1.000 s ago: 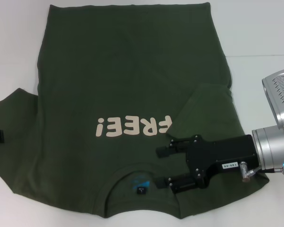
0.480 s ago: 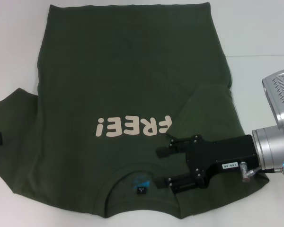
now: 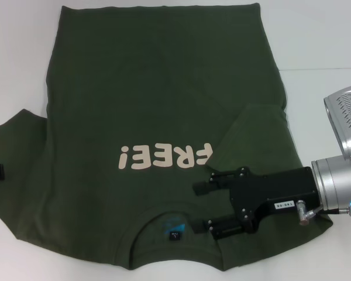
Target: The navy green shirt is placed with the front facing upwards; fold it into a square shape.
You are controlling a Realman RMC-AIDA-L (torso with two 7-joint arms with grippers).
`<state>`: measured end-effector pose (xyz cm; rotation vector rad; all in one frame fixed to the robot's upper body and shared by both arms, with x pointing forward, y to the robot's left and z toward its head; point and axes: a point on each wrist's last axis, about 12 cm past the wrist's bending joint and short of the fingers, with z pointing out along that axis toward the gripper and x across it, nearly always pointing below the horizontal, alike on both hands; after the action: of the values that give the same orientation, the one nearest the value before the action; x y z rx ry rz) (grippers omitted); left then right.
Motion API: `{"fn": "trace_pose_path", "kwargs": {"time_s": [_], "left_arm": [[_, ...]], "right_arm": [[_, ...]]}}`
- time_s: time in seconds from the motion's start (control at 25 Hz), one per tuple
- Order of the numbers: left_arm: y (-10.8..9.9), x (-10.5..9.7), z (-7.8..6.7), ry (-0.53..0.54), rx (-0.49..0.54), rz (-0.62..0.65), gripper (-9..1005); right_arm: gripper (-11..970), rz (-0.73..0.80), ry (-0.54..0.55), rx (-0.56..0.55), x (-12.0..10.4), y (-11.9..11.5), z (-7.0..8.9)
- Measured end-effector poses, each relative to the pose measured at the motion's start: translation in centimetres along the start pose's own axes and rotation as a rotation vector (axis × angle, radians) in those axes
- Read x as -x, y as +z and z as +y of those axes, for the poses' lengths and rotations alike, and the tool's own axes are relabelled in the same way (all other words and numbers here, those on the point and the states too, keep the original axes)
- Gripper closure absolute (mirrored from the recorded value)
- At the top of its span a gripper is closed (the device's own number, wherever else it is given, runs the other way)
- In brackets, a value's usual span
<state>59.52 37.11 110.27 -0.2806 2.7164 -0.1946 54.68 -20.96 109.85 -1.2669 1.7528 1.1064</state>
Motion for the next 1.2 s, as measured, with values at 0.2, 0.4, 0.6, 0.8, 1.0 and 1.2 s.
{"fn": "trace_pose_path", "kwargs": {"time_s": [0.2,0.4,0.6,0.8,1.0,1.2], "left_arm": [[0.1,0.0,0.0,0.001,0.0,-0.001,113],[0.1,0.1,-0.1,0.003,-0.001,-0.003,122],[0.2,0.1,-0.6,0.023,-0.001,0.002,130],[0.3,0.2,-0.9,0.03,-0.004,0.003,139],[0.3,0.2,-1.1,0.036,-0.008,0.004,148],[0.3,0.4,-1.5,0.044,-0.012,0.003,156]], "right_arm": [[127,0.0,-0.001,0.0,0.0,0.0,0.0],[126,0.0,-0.002,-0.002,0.1,0.0,0.0],[125,0.001,-0.002,-0.005,0.1,0.0,-0.1],[125,0.004,-0.002,-0.01,0.0,0.0,-0.1],[124,0.015,-0.002,-0.014,-0.1,0.0,-0.2],[124,0.016,-0.002,-0.017,-0.1,0.0,-0.2]]}}
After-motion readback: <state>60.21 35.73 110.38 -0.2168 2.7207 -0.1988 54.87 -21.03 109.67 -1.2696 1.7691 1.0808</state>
